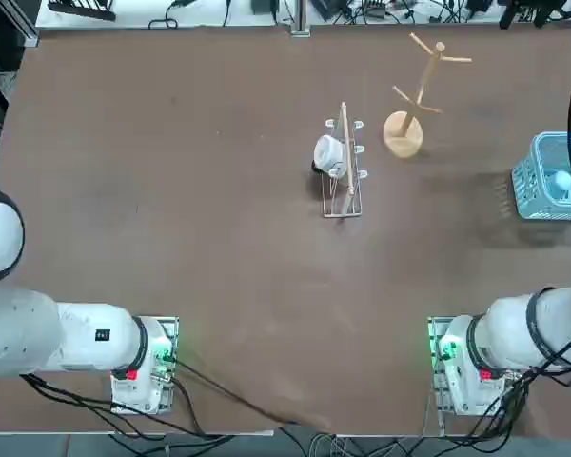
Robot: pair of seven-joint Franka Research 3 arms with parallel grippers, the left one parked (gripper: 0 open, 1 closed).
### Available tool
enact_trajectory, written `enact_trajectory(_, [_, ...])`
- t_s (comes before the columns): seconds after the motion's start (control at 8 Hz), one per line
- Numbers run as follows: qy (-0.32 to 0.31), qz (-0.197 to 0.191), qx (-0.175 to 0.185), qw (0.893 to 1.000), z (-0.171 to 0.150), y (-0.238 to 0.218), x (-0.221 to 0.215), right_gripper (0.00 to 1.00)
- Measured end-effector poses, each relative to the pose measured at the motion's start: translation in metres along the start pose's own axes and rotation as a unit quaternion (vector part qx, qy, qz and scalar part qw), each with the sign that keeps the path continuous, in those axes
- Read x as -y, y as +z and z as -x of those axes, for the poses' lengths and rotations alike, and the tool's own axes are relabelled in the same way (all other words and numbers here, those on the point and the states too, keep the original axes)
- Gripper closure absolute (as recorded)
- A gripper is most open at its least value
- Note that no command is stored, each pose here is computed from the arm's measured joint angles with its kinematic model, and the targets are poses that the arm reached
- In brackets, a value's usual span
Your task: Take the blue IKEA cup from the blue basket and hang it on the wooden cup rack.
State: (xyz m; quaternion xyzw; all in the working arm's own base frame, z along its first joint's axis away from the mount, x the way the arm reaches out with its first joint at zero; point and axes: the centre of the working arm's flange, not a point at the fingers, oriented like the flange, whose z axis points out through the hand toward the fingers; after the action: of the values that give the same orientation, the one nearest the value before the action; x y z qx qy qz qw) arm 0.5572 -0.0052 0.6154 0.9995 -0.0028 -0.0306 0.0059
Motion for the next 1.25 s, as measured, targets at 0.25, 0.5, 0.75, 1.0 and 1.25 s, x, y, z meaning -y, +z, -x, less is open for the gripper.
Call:
enact_trajectory(0.25, [-0.001, 0.0, 0.0, 1.0, 0.0, 0.0, 0.001, 0.0])
enact_trajectory(0.5, [0.001, 0.001, 0.009, 1.0, -0.001, 0.005, -0.002, 0.0])
enact_trajectory(0.75, [0.021, 0.0, 0.052, 0.998, -0.001, 0.033, -0.038, 0.0])
enact_trajectory(1.0, [0.042, -0.008, 0.088, 0.995, 0.001, 0.068, -0.104, 0.0])
enact_trajectory(1.25, [0.016, -0.005, 0.116, 0.993, 0.018, 0.106, -0.163, 0.0])
